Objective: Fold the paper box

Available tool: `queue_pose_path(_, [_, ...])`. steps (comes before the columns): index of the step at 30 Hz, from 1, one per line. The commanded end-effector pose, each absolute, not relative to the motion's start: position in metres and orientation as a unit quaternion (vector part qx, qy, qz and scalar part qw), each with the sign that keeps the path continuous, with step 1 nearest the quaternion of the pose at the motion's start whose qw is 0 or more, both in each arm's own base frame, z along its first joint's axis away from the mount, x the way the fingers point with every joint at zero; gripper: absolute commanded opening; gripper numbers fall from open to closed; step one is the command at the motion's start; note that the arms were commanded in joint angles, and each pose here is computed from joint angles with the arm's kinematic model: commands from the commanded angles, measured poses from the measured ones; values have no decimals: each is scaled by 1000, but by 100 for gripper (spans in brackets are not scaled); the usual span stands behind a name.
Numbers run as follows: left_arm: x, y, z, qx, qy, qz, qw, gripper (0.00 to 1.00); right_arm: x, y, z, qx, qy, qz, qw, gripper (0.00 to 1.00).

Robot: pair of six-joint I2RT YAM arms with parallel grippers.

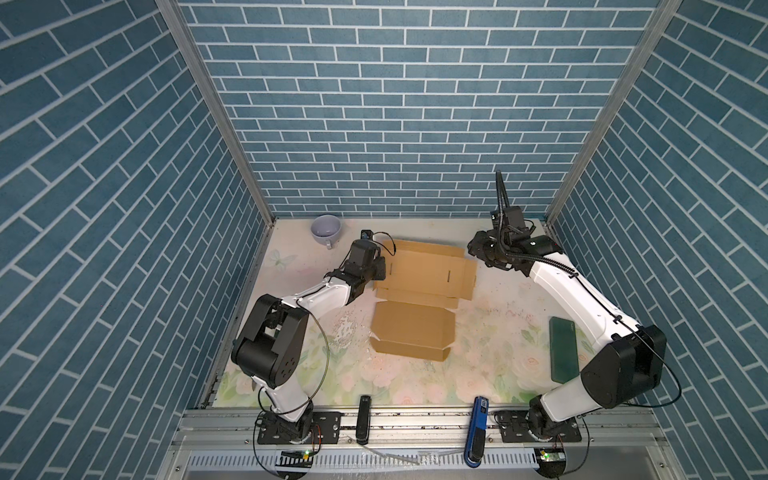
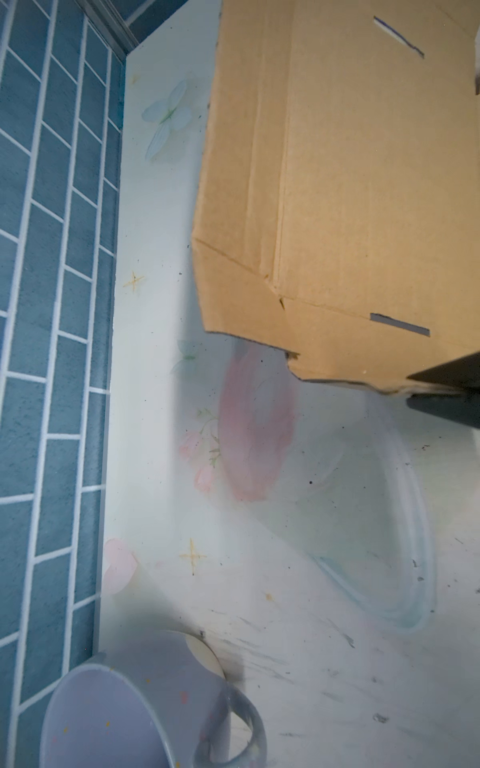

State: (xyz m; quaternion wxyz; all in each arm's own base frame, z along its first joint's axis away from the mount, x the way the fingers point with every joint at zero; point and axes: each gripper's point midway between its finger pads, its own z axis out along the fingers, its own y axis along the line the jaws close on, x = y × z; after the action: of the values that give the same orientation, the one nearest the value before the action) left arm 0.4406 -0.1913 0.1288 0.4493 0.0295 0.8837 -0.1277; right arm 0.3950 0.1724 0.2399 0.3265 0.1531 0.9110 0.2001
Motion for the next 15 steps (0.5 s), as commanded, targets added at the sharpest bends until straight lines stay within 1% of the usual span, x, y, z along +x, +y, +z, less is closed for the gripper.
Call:
queue_pose_path(1, [442, -192, 150, 0, 853, -135, 504, 0, 396, 193, 247, 220, 881, 265, 324, 53])
queue_pose_path(5, [430, -193, 145, -8, 844, -141, 517, 0, 400, 221, 239, 272, 854, 313, 314, 52])
queue_pose_path(10, [415, -195, 148, -6, 833, -136, 537, 0, 407, 247, 228, 324, 834, 338, 291, 53])
queue_pose_path(15, [401, -194, 152, -3, 823, -129, 552, 0, 415, 264, 219, 372, 812, 361, 268, 57])
